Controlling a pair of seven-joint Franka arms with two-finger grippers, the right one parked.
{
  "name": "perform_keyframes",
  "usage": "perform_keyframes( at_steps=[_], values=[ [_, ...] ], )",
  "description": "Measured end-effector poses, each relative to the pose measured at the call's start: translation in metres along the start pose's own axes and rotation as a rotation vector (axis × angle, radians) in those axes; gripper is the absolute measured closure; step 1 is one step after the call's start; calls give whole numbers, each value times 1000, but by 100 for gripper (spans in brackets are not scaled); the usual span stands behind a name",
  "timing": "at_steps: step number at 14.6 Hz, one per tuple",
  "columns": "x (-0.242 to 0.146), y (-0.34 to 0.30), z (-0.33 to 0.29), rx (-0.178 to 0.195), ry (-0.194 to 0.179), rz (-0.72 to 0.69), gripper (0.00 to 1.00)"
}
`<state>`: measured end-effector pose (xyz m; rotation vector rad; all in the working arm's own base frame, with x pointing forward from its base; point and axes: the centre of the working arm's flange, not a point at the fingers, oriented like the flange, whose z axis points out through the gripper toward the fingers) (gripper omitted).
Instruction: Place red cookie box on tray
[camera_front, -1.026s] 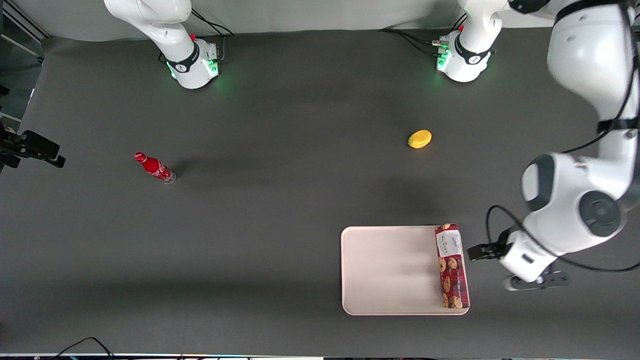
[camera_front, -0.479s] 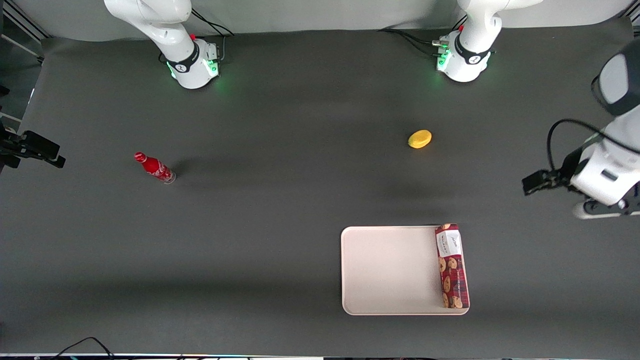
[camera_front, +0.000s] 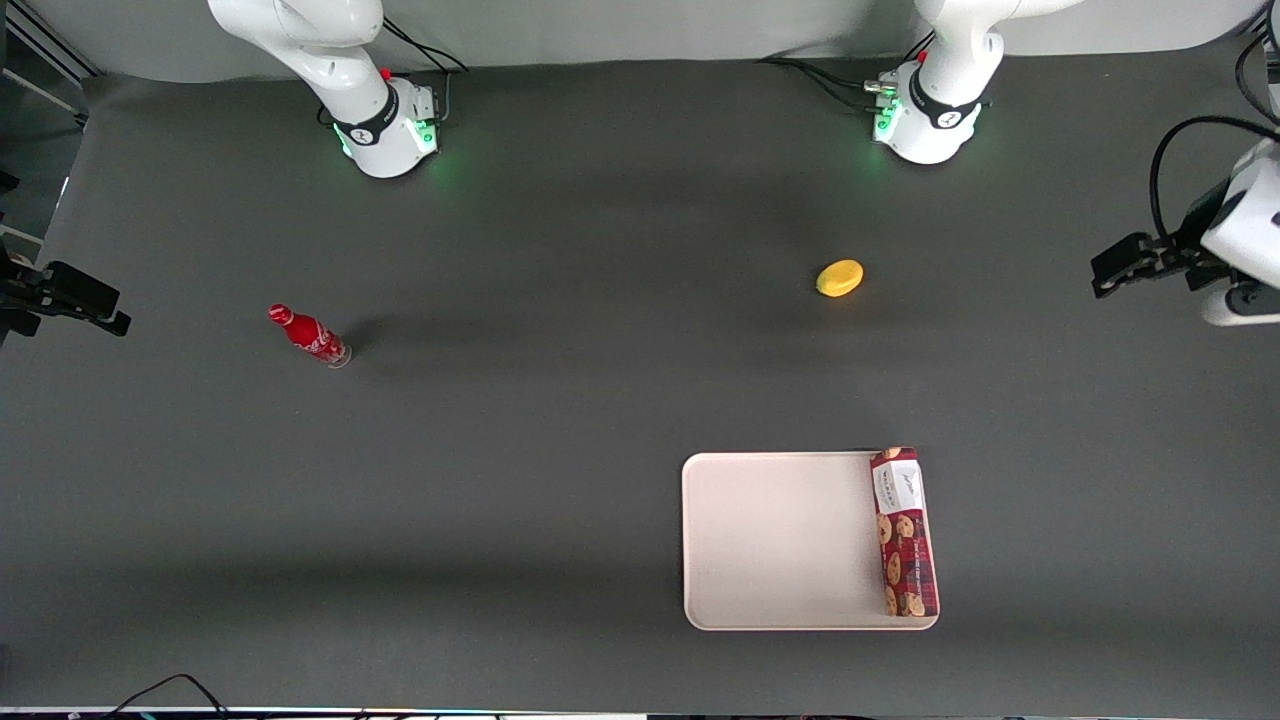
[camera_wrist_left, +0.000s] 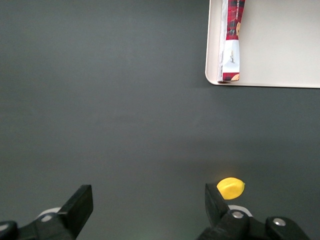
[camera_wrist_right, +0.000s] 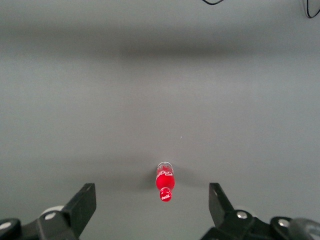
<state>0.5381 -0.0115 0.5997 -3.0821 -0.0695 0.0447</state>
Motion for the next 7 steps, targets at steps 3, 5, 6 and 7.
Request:
perform_keyframes(
  at_steps=[3, 5, 6, 7],
  values=[
    [-16, -3, -13, 5, 13, 31, 0],
    [-20, -3, -19, 6, 25, 57, 0],
    [-21, -2, -21, -1, 28, 62, 0],
    [-22, -1, -22, -13, 30, 65, 0]
  ],
)
